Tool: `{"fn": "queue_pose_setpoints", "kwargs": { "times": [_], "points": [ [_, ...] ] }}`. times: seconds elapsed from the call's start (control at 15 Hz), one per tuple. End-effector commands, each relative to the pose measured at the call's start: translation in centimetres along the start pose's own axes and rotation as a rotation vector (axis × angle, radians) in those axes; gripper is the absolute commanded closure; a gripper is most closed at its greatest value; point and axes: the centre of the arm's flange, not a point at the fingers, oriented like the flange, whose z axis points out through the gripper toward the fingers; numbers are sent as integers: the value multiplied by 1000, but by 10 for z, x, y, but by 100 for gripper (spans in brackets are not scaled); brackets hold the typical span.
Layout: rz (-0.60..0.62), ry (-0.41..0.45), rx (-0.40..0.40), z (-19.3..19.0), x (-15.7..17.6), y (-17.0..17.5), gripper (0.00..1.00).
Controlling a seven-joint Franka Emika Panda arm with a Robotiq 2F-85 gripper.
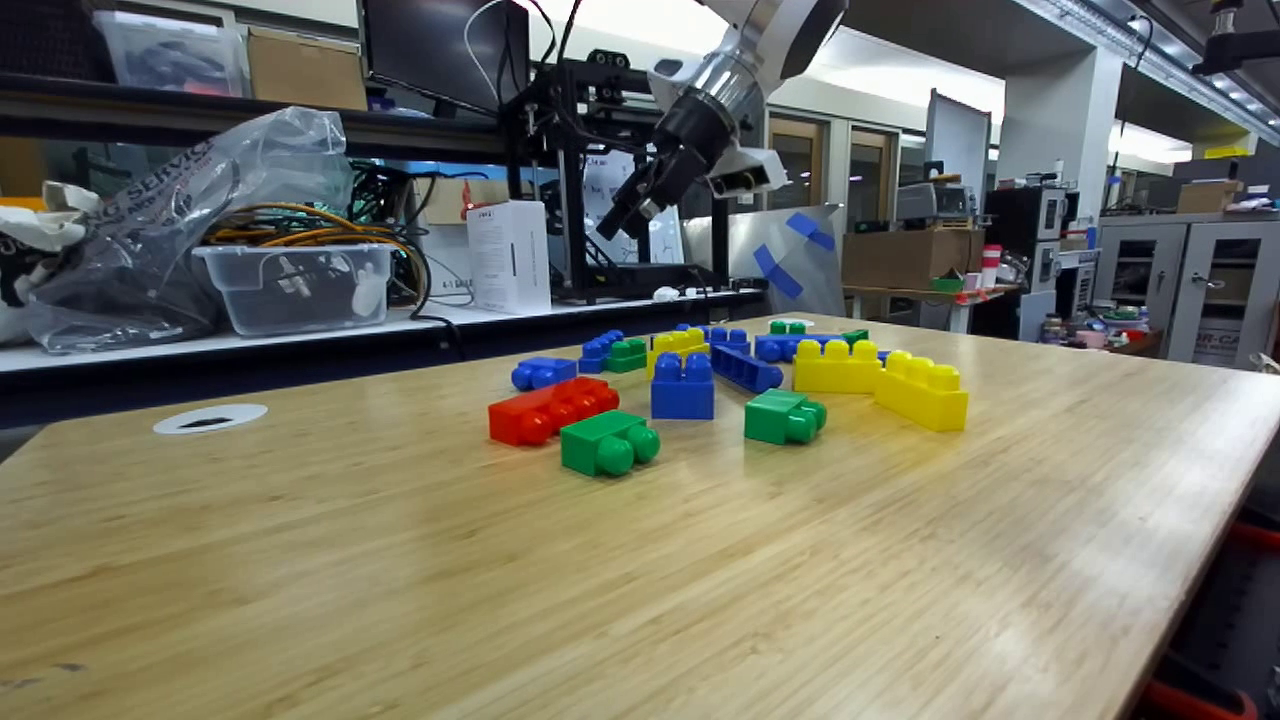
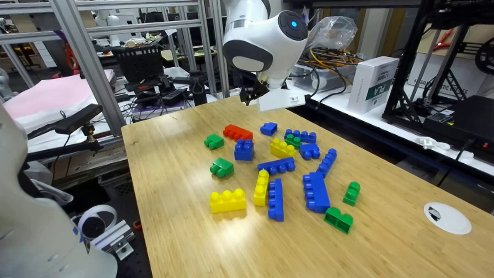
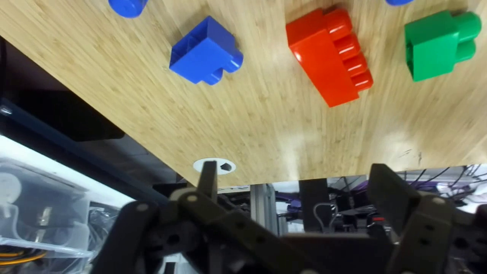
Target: Flip the upside down blue block on the table.
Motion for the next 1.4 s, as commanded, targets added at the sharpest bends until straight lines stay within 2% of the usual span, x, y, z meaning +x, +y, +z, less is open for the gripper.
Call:
{"fn": "queue_pose_setpoints", "kwargs": {
  "times": [0.0,0.4,0.53,0.8,1.07,1.33],
  "points": [
    [170,30,-107,0,5,-9,0],
    [478,7,-252,-4,-1,-13,0],
    [586,-30,-285,-6,-5,-17,0],
    [771,-137,-295,-14,-15,-34,0],
    [854,-231,-301,-34,-16,-52,0],
    [852,-283,-305,-51,3,-71,0]
  ]
}}
